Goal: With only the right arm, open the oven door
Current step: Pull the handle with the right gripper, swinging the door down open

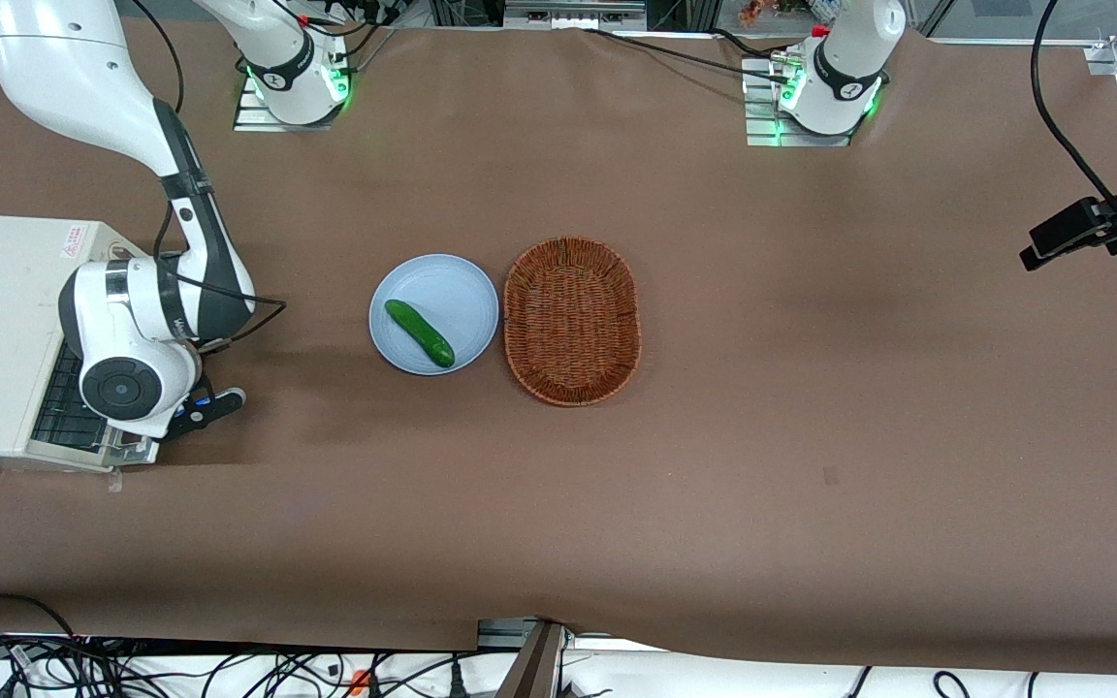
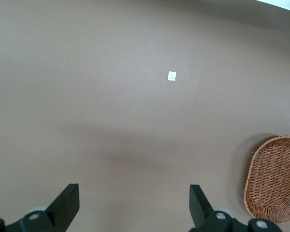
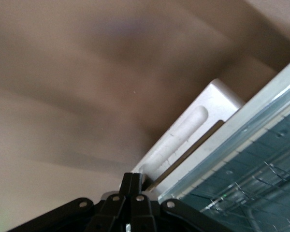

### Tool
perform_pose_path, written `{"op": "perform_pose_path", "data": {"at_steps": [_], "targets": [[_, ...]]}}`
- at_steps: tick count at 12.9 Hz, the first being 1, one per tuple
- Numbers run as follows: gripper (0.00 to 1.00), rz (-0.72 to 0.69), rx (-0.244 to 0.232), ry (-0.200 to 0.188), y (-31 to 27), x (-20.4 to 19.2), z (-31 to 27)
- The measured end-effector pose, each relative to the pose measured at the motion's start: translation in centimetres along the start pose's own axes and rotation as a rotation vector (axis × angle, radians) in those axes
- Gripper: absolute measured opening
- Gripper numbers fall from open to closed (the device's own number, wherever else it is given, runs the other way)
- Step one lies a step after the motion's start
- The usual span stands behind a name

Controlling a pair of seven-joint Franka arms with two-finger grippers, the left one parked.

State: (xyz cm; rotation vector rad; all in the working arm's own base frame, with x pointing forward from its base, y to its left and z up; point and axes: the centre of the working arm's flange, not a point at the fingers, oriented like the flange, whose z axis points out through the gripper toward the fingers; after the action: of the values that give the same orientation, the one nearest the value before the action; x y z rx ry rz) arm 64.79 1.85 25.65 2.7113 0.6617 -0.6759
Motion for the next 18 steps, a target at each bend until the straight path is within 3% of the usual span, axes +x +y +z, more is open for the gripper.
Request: {"op": "perform_pose_path", "data": {"at_steps": [10,15,18], "targets": [[0.01,0.025,0.119,0.021,-1.2,3.5,6.1],[0.01,0.155,0.246,-0.015,-1.0,2.9,7.5],[0.01,0.219,0.319,-0.016,-2.7,3.4,7.0]]}}
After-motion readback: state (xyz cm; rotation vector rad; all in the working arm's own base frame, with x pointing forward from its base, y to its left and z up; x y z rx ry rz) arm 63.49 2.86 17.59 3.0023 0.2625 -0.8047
